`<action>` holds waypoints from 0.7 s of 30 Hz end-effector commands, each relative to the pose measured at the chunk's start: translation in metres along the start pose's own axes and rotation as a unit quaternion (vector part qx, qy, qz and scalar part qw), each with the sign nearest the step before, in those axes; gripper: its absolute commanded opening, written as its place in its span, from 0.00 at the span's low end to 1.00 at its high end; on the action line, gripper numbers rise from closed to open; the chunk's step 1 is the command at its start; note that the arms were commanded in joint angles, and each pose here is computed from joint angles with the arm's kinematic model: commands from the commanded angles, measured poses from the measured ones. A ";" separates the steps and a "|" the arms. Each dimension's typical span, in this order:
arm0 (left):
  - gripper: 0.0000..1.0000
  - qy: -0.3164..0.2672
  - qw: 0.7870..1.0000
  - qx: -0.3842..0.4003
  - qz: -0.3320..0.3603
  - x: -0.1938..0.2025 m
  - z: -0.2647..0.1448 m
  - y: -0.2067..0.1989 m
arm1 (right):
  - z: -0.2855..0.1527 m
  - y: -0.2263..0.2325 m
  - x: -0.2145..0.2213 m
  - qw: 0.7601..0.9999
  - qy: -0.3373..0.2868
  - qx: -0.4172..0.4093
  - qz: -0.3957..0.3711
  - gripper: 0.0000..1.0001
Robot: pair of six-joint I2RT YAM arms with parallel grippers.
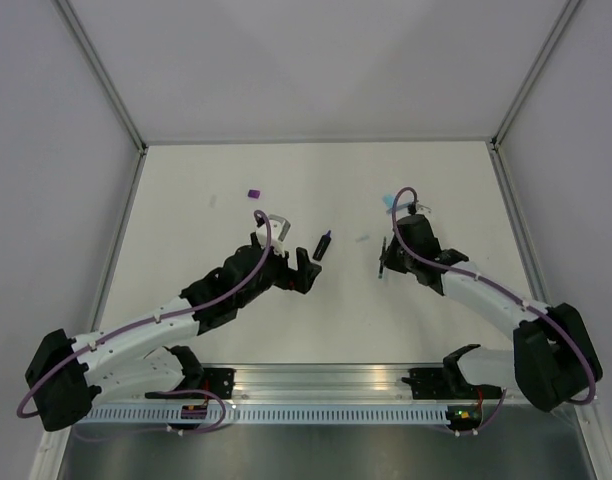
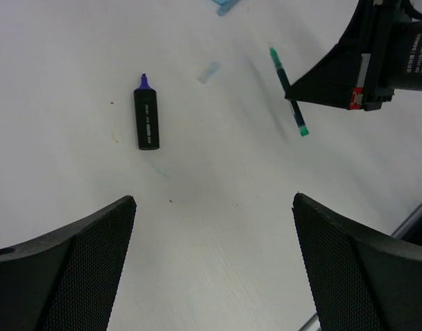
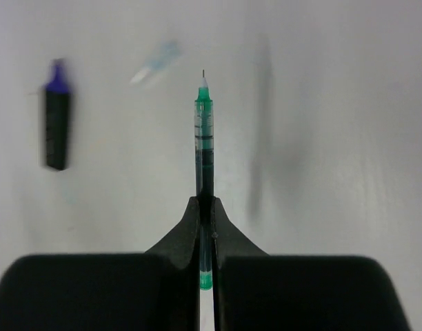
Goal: Insert the pens into the pen caps
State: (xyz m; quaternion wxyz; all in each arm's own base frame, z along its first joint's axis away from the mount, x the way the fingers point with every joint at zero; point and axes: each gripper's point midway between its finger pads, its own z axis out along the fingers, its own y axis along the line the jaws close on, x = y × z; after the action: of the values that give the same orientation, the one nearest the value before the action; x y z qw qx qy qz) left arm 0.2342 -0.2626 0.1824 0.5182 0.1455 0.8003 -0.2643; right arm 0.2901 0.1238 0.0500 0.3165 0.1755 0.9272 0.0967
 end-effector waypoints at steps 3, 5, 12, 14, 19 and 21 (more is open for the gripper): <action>0.98 0.015 0.988 0.122 -0.093 -0.011 -0.006 -0.029 | -0.078 0.116 -0.030 0.940 -0.098 -0.297 -0.133 0.00; 0.95 0.013 0.977 0.162 -0.141 -0.020 -0.008 -0.029 | -0.103 0.136 -0.009 0.915 -0.105 -0.357 -0.158 0.00; 0.88 0.002 0.971 0.189 -0.146 -0.021 -0.012 -0.021 | -0.163 0.184 0.031 0.837 -0.110 -0.498 -0.198 0.00; 0.86 -0.017 0.969 0.199 -0.142 -0.027 -0.019 -0.023 | -0.166 0.186 0.039 0.831 -0.102 -0.509 -0.199 0.00; 0.77 -0.034 0.967 0.205 -0.144 -0.029 -0.024 -0.024 | -0.173 0.191 0.046 0.822 -0.100 -0.524 -0.201 0.00; 0.75 -0.031 0.968 0.204 -0.145 -0.027 -0.022 -0.023 | -0.174 0.192 0.047 0.818 -0.102 -0.528 -0.202 0.00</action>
State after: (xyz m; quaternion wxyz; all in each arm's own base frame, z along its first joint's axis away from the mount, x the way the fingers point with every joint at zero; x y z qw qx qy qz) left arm 0.2203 -0.2631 0.2083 0.4535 0.1195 0.7451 -0.4743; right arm 0.2018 0.3000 0.1958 0.4439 -0.1865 0.7452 0.4615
